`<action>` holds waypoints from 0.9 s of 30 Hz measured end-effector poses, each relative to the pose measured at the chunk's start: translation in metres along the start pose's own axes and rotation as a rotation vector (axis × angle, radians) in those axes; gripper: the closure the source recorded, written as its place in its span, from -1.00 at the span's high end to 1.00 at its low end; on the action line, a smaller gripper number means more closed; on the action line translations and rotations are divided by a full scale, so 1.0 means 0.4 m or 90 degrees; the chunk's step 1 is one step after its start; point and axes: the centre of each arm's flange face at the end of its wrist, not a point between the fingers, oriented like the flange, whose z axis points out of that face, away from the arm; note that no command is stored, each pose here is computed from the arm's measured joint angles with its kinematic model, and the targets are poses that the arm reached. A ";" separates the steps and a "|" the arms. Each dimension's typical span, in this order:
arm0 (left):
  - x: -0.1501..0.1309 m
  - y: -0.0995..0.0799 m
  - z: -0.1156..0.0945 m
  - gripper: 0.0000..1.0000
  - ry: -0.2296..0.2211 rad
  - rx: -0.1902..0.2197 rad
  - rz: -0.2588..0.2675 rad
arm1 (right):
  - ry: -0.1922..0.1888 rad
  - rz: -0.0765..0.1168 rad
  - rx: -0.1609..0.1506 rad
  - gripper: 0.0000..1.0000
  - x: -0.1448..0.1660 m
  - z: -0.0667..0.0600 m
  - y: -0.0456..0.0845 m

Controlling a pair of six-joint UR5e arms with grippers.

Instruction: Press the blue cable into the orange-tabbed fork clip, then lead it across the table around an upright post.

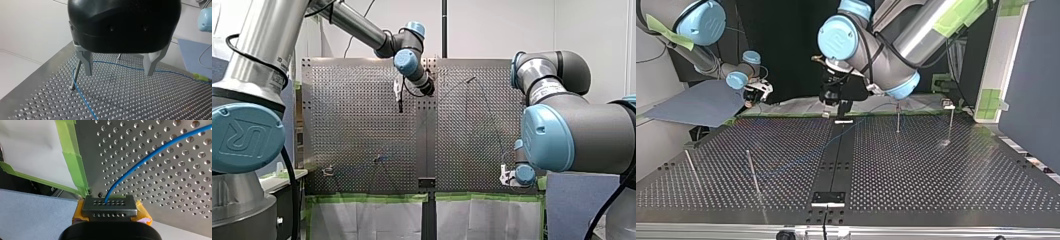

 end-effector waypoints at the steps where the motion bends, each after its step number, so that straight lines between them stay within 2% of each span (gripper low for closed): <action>1: 0.009 0.003 0.000 1.00 0.000 0.001 -0.006 | 0.000 0.000 0.000 -1.00 0.000 0.000 0.000; 9: 0.068 0.023 -0.003 1.00 0.003 0.010 -0.036 | 0.000 0.000 0.000 -1.00 0.000 0.000 -0.001; 13: 0.096 0.044 -0.002 1.00 0.002 0.006 -0.053 | 0.000 -0.001 0.000 -1.00 0.000 0.000 -0.001; 27: 0.198 0.102 -0.017 1.00 -0.002 -0.007 -0.049 | 0.000 -0.005 0.005 -1.00 0.000 -0.004 -0.013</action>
